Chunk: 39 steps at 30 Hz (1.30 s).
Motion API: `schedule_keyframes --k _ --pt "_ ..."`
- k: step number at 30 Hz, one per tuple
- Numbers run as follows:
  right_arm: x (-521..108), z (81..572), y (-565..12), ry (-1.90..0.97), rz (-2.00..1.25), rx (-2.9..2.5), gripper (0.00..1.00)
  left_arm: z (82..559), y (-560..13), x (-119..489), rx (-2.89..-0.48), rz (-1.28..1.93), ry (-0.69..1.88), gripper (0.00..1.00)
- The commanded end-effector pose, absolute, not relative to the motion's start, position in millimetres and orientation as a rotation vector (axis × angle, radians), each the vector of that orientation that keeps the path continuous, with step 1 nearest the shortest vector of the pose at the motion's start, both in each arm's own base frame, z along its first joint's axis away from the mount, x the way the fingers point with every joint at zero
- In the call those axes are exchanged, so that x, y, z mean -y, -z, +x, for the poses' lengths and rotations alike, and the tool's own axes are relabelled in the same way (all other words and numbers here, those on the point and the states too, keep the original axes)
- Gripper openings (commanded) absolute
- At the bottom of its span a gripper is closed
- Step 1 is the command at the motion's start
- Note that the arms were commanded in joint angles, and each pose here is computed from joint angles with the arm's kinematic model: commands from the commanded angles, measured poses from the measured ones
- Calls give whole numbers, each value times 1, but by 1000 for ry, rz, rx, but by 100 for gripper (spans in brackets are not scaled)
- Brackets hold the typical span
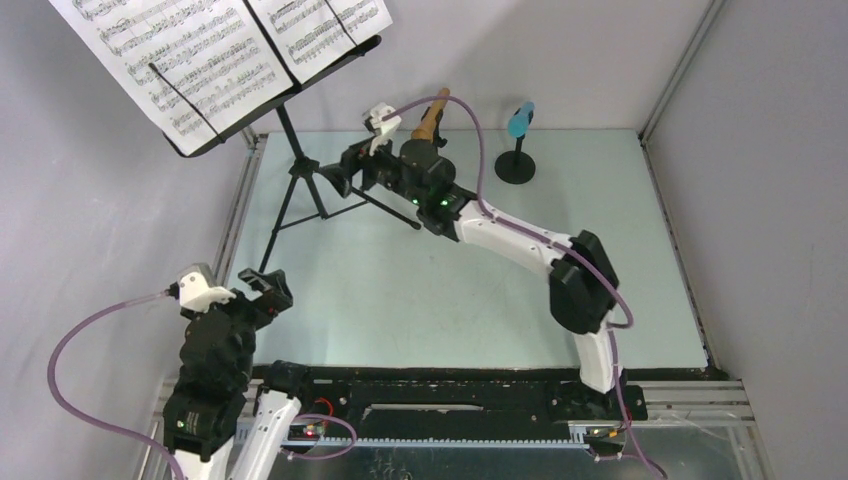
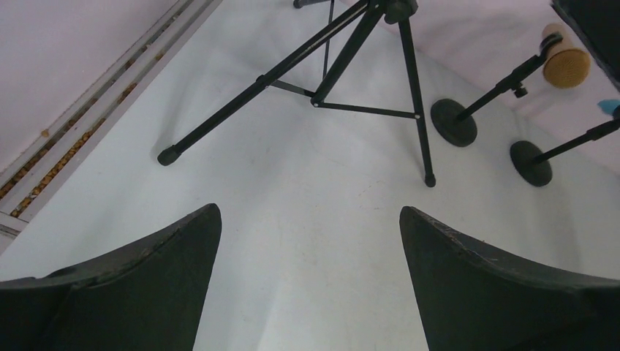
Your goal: Pack up the instrument practice props
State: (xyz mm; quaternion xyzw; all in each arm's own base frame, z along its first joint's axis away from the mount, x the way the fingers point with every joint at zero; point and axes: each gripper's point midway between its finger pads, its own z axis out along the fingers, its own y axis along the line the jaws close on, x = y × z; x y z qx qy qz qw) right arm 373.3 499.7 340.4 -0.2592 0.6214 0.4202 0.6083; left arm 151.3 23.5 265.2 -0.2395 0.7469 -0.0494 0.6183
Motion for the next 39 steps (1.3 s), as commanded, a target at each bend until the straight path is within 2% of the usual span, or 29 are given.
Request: schedule_keyframes --k 1,7,12,20,30,34,39 --pt "-529 386 -367 -1015 -613 -1253 88 141 -276 -27 -1631 -614 167 100" --pt "-563 407 -356 -1039 -589 -1139 82 142 -274 -27 -1624 -614 171 100" --pt "-588 422 -348 -1006 -608 -1112 82 142 -274 -27 -1624 -617 170 100" --pt "-595 442 -333 -969 -530 -1091 74 143 -273 -27 -1624 -619 168 100" --pt "-608 450 -312 -988 -447 -1095 71 143 -273 -30 -1615 -632 157 100" --pt "-610 452 -303 -992 -428 -1103 65 144 -272 -29 -1617 -632 157 100" --pt "-613 448 -303 -989 -459 -1085 54 144 -273 -29 -1615 -631 154 100"
